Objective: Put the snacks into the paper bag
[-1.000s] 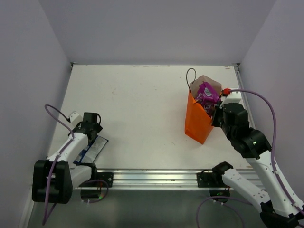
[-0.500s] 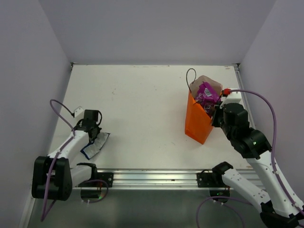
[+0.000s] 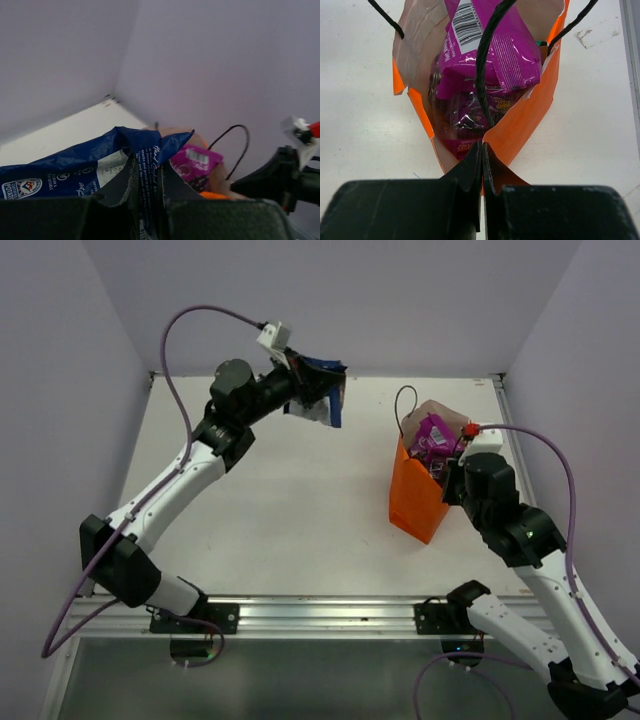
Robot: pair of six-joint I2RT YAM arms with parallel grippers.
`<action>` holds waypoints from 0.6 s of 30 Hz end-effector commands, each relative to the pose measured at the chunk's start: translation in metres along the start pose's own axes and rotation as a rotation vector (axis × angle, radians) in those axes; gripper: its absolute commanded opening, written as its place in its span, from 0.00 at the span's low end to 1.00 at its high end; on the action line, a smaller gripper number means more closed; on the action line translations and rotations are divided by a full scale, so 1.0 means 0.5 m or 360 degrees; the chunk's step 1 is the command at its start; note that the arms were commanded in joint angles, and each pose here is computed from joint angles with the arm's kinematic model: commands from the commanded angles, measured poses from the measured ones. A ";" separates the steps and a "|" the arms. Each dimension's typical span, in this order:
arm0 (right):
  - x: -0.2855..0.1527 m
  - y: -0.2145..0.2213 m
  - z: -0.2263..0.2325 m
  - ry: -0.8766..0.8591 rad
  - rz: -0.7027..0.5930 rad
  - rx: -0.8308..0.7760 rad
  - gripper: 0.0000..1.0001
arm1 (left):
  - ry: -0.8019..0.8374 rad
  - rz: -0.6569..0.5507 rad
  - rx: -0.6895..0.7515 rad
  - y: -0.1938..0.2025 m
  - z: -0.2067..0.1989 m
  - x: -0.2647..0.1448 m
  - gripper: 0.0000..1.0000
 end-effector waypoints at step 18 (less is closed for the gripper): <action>0.006 -0.007 -0.004 0.0063 0.0009 -0.0028 0.00 | 0.1969 0.0842 -0.0244 0.268 -0.270 0.216 0.00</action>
Point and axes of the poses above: each gripper's point midway between its finger pads, its own x axis out along the fingers, its own z axis along the line the jaws close on, y = z × x, the point moved 8 cm from there along -x, back along the fingers, and after that the axes turned 15 degrees about -x, right-handed, at the moved point
